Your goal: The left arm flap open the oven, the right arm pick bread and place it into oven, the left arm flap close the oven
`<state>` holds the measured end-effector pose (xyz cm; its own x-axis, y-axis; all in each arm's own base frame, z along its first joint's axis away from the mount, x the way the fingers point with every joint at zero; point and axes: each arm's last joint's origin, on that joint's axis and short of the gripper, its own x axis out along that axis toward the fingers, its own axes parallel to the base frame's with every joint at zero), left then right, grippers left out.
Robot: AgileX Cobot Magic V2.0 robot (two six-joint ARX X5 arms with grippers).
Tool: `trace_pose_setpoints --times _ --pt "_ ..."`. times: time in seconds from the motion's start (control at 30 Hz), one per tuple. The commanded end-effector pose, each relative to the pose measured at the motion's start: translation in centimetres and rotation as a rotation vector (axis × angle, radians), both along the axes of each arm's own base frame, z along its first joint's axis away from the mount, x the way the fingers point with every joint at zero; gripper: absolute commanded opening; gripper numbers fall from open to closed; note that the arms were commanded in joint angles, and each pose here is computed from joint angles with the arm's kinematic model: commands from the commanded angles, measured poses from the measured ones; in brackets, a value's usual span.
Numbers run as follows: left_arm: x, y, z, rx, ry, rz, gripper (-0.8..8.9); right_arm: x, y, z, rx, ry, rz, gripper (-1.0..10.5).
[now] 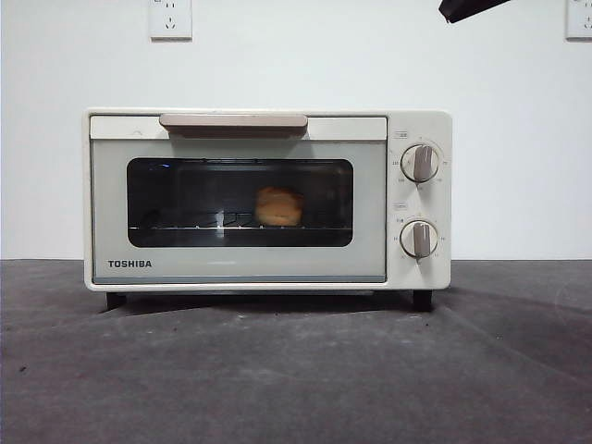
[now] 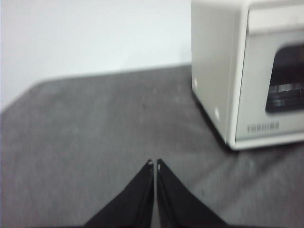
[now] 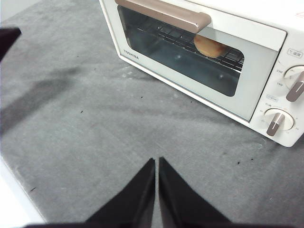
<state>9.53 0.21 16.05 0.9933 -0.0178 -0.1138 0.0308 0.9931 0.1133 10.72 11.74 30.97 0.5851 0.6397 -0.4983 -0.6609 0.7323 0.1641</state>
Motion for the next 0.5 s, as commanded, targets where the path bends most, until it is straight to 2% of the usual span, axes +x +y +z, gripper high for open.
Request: trace_pose_setpoints --times 0.03,0.17,0.5 --pt "0.04 0.03 -1.06 0.0 0.058 0.004 0.16 0.01 0.25 0.44 0.018 -0.005 0.003 0.1" --pt "0.03 0.02 -1.1 -0.035 0.063 0.008 0.16 0.01 0.25 0.44 0.018 -0.005 0.003 0.1" --pt "0.03 0.02 -1.11 -0.034 0.063 0.008 0.16 0.01 0.25 0.44 0.018 -0.005 0.003 0.1"
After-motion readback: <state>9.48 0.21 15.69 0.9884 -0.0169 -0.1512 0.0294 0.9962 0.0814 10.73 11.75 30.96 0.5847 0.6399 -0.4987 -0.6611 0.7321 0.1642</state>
